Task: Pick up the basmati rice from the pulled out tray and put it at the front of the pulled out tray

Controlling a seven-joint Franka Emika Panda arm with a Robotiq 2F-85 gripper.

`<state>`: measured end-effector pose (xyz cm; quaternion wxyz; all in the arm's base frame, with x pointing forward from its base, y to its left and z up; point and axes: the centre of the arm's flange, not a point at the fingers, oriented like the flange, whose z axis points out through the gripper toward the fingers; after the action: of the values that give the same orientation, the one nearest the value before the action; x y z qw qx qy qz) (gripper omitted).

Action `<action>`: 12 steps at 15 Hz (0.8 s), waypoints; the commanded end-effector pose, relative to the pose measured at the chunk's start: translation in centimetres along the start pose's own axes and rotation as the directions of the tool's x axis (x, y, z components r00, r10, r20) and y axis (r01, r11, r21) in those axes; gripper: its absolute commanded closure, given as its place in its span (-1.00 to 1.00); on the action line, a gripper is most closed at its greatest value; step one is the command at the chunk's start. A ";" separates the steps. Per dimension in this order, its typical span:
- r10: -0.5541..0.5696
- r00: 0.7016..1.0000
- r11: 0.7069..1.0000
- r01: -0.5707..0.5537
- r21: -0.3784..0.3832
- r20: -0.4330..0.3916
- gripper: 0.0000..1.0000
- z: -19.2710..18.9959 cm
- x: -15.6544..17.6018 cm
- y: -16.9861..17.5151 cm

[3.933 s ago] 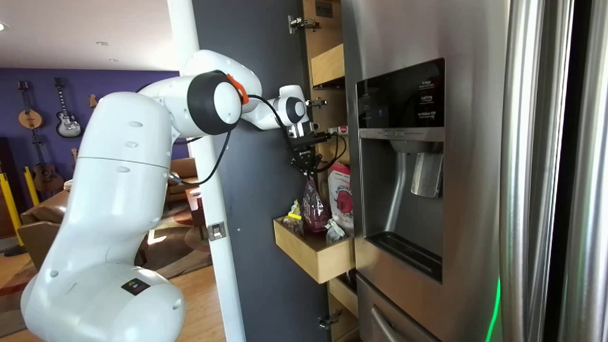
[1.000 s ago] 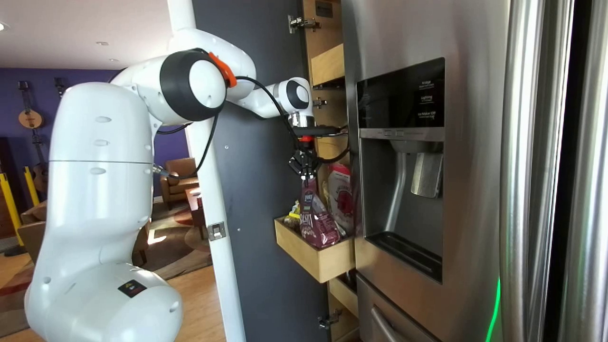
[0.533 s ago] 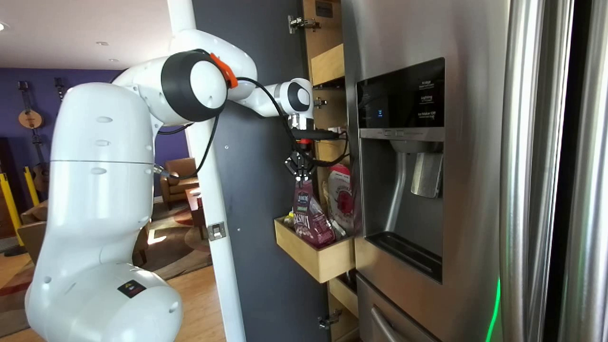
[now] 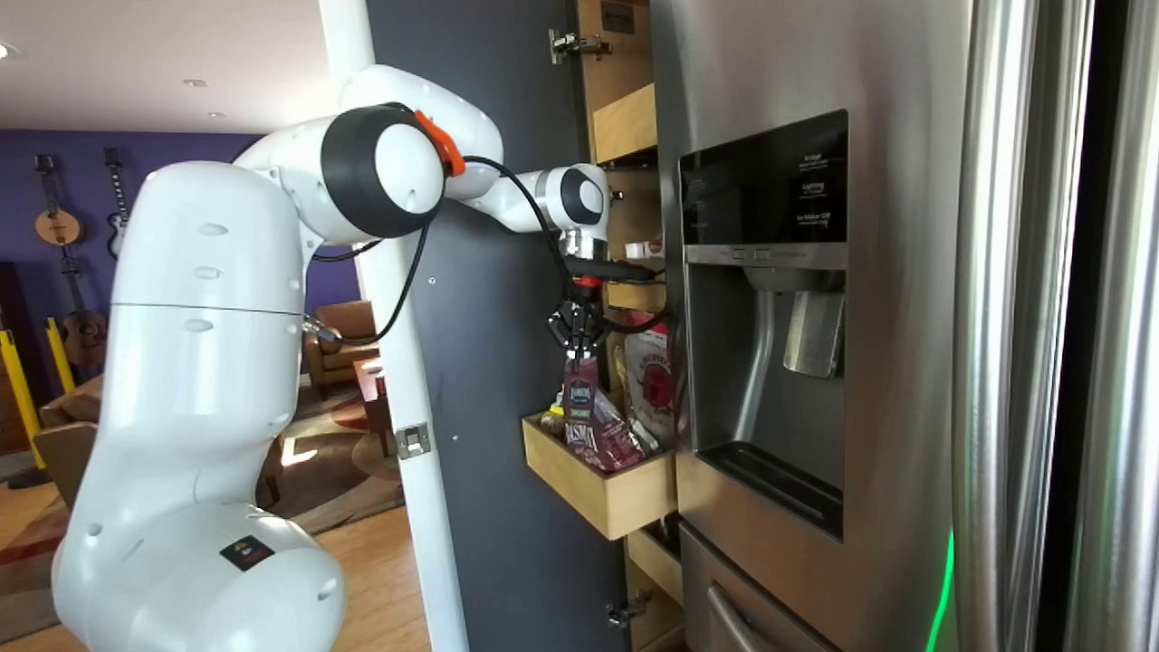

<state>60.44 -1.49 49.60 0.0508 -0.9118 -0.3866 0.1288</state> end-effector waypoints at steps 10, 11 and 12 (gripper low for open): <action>0.020 1.000 0.999 -0.019 0.047 -0.020 0.99 2.8 -1.0 4.4; 0.018 1.000 0.999 -0.017 0.037 -0.017 0.99 3.0 -1.1 4.7; 0.015 1.000 0.999 -0.015 0.028 -0.011 0.99 3.3 -1.2 4.9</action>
<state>61.90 -4.64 46.42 0.0795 -0.9164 -0.3694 0.1316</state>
